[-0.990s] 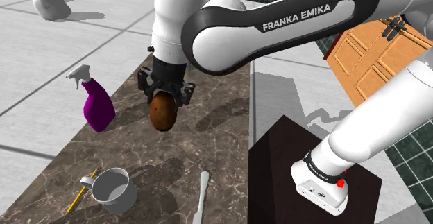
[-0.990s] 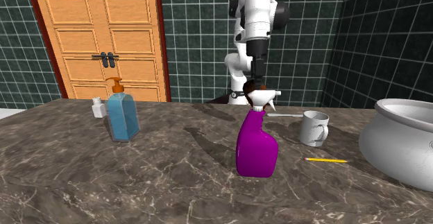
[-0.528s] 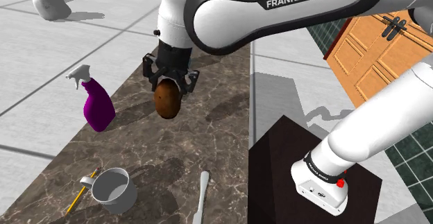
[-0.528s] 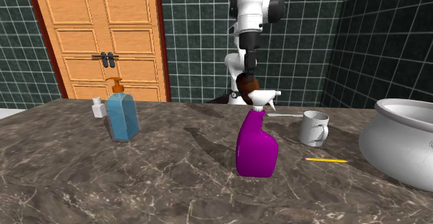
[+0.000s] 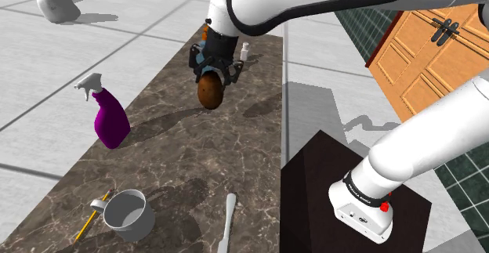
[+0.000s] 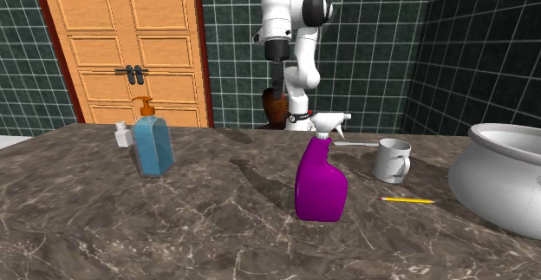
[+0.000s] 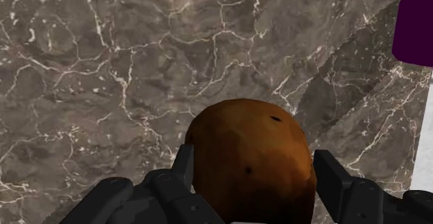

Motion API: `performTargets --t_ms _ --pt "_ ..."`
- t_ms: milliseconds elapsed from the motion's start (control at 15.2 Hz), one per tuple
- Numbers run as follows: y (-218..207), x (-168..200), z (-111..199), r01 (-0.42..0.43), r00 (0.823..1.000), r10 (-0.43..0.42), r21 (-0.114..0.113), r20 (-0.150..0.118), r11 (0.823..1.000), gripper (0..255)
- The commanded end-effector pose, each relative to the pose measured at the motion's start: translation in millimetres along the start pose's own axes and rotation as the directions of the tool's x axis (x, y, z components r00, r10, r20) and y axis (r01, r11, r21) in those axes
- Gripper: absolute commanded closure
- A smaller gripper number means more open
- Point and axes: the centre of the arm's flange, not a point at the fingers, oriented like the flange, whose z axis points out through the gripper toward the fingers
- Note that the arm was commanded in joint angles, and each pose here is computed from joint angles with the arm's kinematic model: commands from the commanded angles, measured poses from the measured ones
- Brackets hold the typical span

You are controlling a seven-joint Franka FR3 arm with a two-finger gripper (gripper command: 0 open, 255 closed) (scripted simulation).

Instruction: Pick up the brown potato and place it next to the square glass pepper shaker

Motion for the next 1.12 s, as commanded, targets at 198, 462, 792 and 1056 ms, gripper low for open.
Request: performTargets --t_ms 198,462,792,1056 --pt "12.8 64.7 -6.6 0.002 1.000 -0.002 0.000 0.000 1.000 255" --pt "24.8 116.0 -11.2 0.002 1.000 -0.002 0.000 0.000 1.000 255" --pt "39.8 180.0 -16.9 0.002 1.000 -0.002 0.000 0.000 1.000 255" --pt "51.9 231.2 -21.5 0.002 1.000 -0.002 0.000 0.000 1.000 255"
